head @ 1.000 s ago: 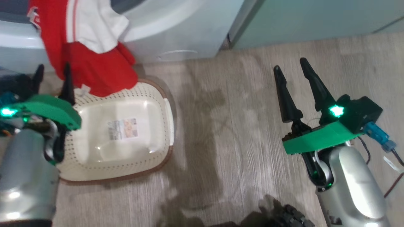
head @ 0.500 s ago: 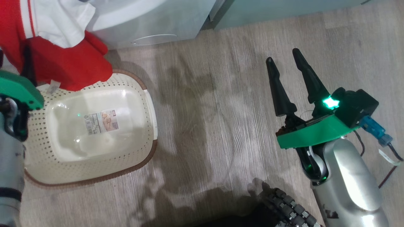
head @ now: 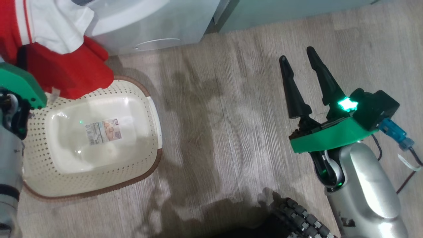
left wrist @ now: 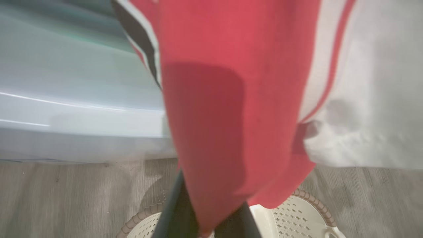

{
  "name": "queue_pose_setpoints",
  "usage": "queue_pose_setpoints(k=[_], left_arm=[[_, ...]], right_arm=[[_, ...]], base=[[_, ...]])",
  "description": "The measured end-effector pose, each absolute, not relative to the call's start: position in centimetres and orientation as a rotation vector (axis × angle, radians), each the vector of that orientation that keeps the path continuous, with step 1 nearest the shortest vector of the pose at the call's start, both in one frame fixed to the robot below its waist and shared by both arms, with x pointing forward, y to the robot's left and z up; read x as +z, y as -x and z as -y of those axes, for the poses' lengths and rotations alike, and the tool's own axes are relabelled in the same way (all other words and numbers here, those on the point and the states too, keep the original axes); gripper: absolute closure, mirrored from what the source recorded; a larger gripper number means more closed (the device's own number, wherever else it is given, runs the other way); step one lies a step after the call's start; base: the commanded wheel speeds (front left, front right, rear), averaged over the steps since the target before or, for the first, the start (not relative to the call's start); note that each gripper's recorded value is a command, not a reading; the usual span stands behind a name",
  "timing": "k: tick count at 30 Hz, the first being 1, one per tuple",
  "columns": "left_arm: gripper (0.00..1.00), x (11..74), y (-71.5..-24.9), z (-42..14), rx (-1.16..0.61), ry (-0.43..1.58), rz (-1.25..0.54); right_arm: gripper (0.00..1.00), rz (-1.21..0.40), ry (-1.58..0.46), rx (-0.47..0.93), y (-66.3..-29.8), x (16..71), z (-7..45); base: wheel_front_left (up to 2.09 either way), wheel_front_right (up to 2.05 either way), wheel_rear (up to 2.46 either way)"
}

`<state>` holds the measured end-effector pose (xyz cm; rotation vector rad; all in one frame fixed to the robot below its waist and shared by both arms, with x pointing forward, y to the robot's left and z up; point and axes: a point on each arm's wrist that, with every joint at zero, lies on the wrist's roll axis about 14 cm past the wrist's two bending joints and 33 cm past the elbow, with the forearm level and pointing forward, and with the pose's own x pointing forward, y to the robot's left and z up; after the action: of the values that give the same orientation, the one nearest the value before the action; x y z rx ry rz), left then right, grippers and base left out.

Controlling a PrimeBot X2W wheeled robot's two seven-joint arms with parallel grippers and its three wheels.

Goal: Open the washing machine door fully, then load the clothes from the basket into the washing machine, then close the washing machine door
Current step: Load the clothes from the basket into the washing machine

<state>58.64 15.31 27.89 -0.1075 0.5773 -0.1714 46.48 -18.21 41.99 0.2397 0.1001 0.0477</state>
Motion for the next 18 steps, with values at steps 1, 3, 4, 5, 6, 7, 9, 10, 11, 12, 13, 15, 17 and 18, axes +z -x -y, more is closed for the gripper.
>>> queue_pose_setpoints(k=[1,3,4,5,6,7,9,10,11,12,13,15,17,18], left_arm=[[1.00,28.1,-58.6,-15.2,-0.175,0.108,-0.579],[1.00,28.8,-58.7,-14.9,-0.191,0.114,-0.574],[1.00,29.3,-58.8,-14.6,-0.199,0.120,-0.570],[1.00,30.0,-59.0,-14.5,-0.206,0.123,-0.559],[1.00,30.6,-59.2,-14.3,-0.213,0.126,-0.551],[1.00,31.3,-59.4,-14.2,-0.220,0.134,-0.534],[1.00,32.8,-59.8,-13.8,-0.239,0.140,-0.505],[1.00,33.5,-59.9,-13.6,-0.251,0.139,-0.492],[1.00,34.3,-60.1,-13.4,-0.261,0.143,-0.478],[1.00,35.0,-60.2,-13.2,-0.271,0.151,-0.470],[1.00,35.7,-60.5,-13.0,-0.284,0.155,-0.458],[1.00,37.0,-61.0,-12.6,-0.307,0.155,-0.438],[1.00,38.3,-61.7,-12.1,-0.318,0.173,-0.420],[1.00,38.8,-61.9,-11.8,-0.323,0.183,-0.418]], right_arm=[[0.00,-0.097,-0.241,0.048,-46.5,42.1,18.2],[0.00,-0.090,-0.245,0.050,-46.4,42.4,18.1],[0.00,-0.086,-0.251,0.051,-46.5,42.6,18.0],[0.00,-0.081,-0.256,0.053,-46.5,42.8,17.9],[0.00,-0.076,-0.259,0.055,-46.5,42.9,17.9],[0.00,-0.072,-0.263,0.057,-46.5,43.1,17.8],[0.00,-0.063,-0.270,0.062,-46.6,43.4,17.6],[0.00,-0.059,-0.271,0.065,-46.6,43.6,17.5],[0.00,-0.056,-0.274,0.067,-46.6,43.7,17.4],[0.00,-0.053,-0.280,0.067,-46.6,43.9,17.4],[0.00,-0.051,-0.284,0.067,-46.6,44.0,17.4],[0.00,-0.049,-0.295,0.064,-46.5,44.1,17.4],[0.00,-0.047,-0.302,0.054,-46.3,44.2,17.8],[0.00,-0.047,-0.304,0.049,-46.2,44.2,17.9]], base=[[0.00,0.00,0.00],[0.00,0.00,0.00],[0.00,0.00,0.00],[0.00,0.00,0.00],[0.00,0.00,0.00],[0.00,0.00,0.00],[0.00,0.00,0.00],[0.00,0.00,0.00],[0.00,0.00,0.00],[0.00,0.00,0.00],[0.00,0.00,0.00],[0.00,0.00,0.00],[0.00,0.00,0.00],[0.00,0.00,0.00]])
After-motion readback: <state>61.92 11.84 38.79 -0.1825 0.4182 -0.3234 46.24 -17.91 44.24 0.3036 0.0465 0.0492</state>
